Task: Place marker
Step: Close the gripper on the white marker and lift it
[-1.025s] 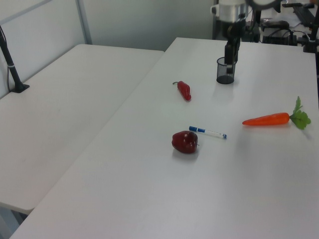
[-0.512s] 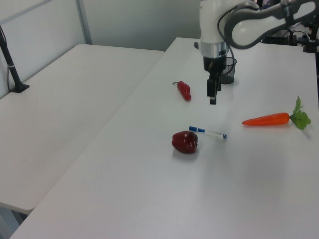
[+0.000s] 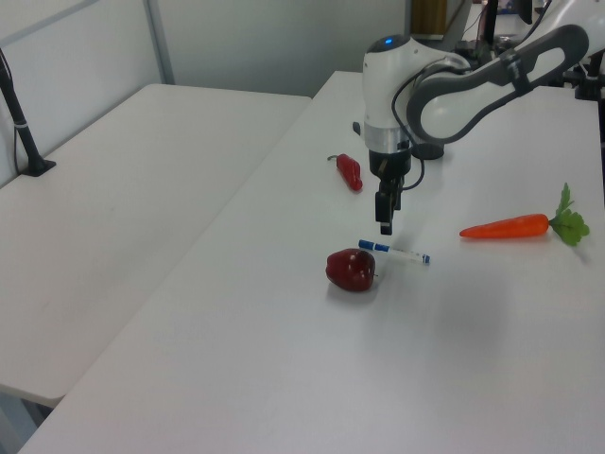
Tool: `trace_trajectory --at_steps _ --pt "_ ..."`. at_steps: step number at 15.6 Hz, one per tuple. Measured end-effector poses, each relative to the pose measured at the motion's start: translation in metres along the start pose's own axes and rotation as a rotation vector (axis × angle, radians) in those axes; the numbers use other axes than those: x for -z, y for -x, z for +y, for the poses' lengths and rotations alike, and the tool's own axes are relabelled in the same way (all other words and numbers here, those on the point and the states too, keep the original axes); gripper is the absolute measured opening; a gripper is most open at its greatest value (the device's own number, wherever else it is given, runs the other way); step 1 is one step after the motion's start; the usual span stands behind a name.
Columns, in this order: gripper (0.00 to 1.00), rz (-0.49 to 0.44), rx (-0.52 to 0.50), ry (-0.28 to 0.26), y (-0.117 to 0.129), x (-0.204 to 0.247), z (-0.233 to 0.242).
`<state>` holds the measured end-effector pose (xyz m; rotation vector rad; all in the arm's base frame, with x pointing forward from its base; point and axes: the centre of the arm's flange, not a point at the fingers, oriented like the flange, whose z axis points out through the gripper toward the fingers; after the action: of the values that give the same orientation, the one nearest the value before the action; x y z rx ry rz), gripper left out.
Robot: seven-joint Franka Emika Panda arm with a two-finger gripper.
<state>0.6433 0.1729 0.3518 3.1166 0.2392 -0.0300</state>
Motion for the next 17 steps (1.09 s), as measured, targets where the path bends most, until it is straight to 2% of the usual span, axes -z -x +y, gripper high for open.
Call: trace_trajectory --at_steps 1,3,5,7,9,10,12,13,17 --pt "0.92 0.011 -0.010 -0.002 -0.003 -0.006 -0.001" --pt "0.77 0.019 -0.020 -0.004 -0.006 -0.018 -0.004" --pt "0.73 0.018 -0.026 -0.004 -0.008 -0.028 -0.006" --pt "0.51 0.023 -0.031 -0.006 -0.009 -0.034 -0.008" --pt "0.47 0.023 -0.033 -0.006 -0.010 -0.039 -0.009" --pt "0.37 0.022 -0.033 -0.006 -0.010 -0.040 -0.010" --pt "0.35 0.025 -0.039 -0.006 -0.010 -0.043 -0.014" --pt "0.27 0.028 -0.040 -0.004 -0.010 -0.044 -0.017" --pt "0.16 0.033 -0.048 0.004 -0.011 -0.042 -0.022"
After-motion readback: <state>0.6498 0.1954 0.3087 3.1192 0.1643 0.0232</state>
